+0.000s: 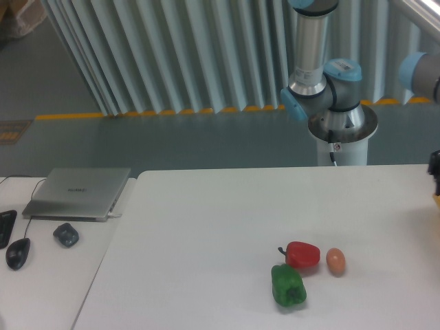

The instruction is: Place the triangular bread on the table

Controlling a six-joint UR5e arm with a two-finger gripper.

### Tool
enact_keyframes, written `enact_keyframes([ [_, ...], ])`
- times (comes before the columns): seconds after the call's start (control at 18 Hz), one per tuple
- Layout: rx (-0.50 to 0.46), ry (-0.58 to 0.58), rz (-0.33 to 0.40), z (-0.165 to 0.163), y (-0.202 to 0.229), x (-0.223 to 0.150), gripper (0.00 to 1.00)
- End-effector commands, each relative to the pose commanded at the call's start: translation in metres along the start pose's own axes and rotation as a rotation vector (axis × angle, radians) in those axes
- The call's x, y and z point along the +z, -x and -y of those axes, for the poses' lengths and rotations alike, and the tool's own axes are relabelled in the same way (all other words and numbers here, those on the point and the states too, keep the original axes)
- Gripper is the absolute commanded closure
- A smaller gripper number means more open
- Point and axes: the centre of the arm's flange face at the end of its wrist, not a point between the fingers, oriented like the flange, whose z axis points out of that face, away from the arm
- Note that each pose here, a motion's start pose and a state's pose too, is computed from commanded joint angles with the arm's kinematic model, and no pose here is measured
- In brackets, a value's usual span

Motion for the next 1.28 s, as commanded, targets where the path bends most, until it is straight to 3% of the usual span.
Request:
enact_keyframes([
  [0.44,0.201,0.026,-0.074,-0.038,0.0,0.035,0.0],
  [0.78,0.229,0.065,-0.137,-0.053,0.003,0.056,0.0],
  [1.28,0.27,0.08,-0.173,-0.041,0.012,0.074,0.0],
])
